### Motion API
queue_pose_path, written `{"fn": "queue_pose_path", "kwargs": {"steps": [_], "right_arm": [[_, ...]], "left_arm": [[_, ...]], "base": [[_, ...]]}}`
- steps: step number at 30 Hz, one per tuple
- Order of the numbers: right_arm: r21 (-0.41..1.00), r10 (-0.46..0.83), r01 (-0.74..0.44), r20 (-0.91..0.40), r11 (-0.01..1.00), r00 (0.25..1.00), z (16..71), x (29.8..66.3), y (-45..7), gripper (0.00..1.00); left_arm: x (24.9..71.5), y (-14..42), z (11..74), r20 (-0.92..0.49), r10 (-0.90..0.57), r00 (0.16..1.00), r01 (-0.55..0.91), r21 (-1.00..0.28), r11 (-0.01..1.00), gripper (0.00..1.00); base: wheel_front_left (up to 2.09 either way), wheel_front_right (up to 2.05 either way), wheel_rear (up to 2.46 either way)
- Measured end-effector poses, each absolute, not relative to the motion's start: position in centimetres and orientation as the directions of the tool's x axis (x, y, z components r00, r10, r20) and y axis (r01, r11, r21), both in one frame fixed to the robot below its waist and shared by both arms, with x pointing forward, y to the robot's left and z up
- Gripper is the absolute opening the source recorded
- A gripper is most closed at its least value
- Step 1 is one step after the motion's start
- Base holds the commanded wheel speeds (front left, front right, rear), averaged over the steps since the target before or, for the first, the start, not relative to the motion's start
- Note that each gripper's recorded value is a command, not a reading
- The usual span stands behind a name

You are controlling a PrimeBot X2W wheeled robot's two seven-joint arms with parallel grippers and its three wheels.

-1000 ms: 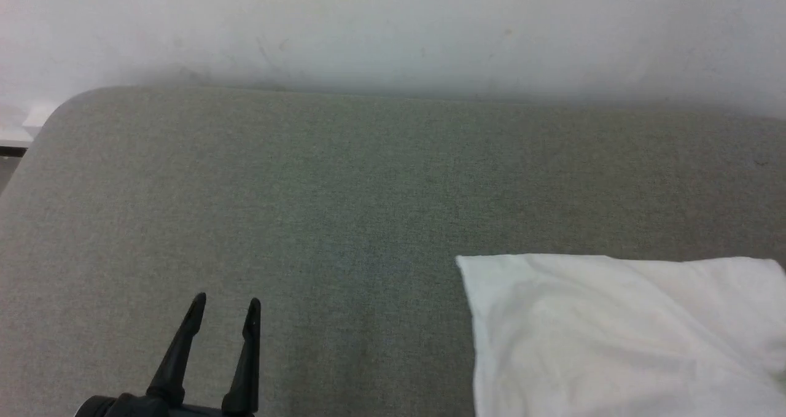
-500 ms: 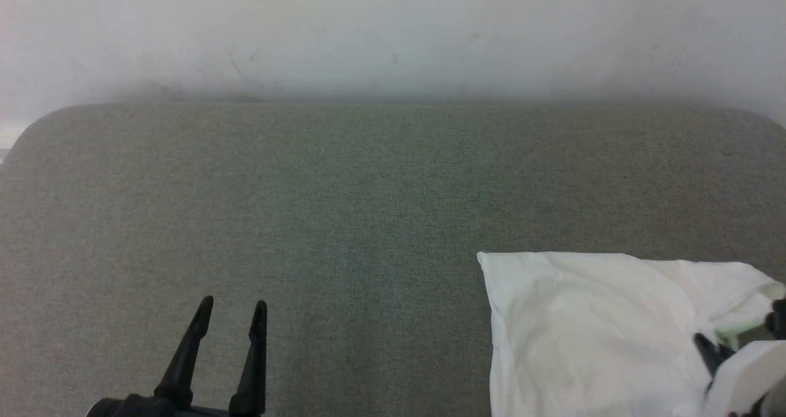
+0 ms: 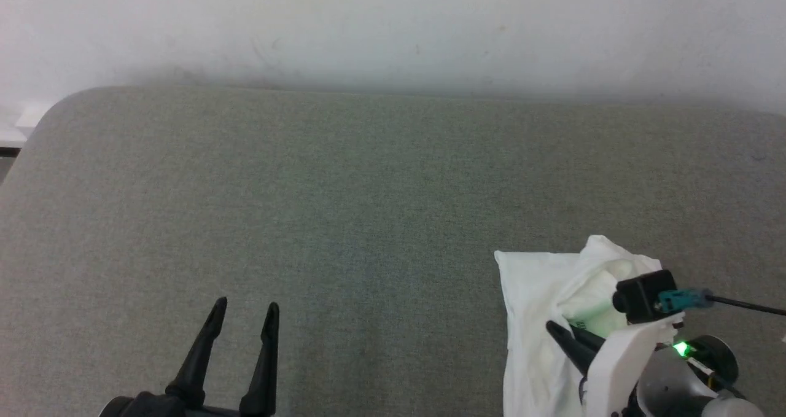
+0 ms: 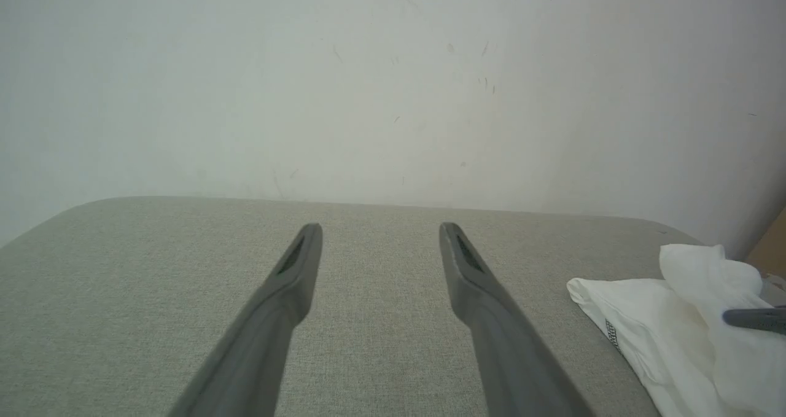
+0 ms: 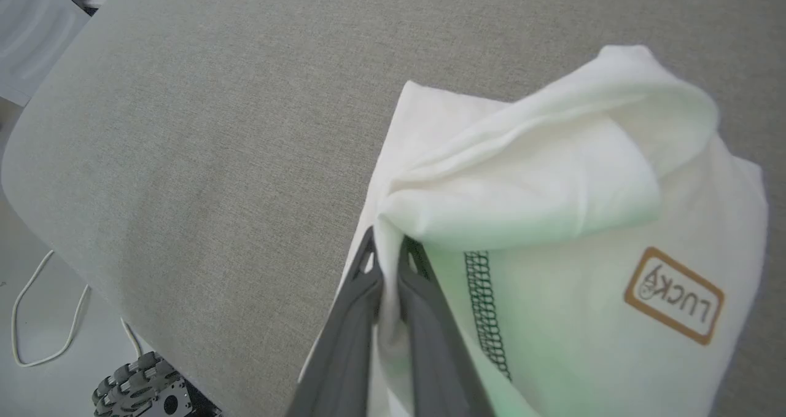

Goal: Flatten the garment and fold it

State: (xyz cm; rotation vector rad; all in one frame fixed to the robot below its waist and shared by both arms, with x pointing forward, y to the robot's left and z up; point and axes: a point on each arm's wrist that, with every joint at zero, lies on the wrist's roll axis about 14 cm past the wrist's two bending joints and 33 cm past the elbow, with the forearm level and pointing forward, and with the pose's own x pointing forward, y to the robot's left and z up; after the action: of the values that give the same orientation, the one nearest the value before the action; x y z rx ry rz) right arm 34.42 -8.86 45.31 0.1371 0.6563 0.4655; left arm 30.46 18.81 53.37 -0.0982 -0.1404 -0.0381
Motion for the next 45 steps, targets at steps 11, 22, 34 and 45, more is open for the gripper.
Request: {"fn": "queue_pose_path", "kwargs": {"steps": [11, 22, 34, 45], "right_arm": [[0.261, 0.459, -0.393, -0.665, 0.882, 0.589, 41.2, 34.9, -6.7, 0.00], [0.240, 0.456, -0.417, -0.695, 0.876, 0.556, 39.5, 34.4, -5.0, 1.00], [0.183, 0.227, -0.146, -0.572, 0.972, 0.788, 45.6, 35.7, -16.7, 1.00], [0.212, 0.145, -0.001, -0.663, 0.977, 0.734, 40.5, 34.3, -18.7, 1.00]], "left_arm": [[30.0, 19.8, 52.8, 0.123, 0.008, 0.992, 0.005, -0.104, 0.995, 1.00], [29.3, 20.2, 52.9, 0.132, 0.025, 0.991, -0.010, -0.111, 0.994, 1.00], [29.2, 19.3, 53.7, 0.162, -0.013, 0.987, 0.030, -0.107, 0.994, 1.00], [30.6, 18.8, 52.8, 0.123, -0.037, 0.992, 0.049, -0.094, 0.994, 1.00]], "base": [[0.00, 0.00, 0.00], [0.00, 0.00, 0.00], [0.00, 0.00, 0.00], [0.00, 0.00, 0.00]]}}
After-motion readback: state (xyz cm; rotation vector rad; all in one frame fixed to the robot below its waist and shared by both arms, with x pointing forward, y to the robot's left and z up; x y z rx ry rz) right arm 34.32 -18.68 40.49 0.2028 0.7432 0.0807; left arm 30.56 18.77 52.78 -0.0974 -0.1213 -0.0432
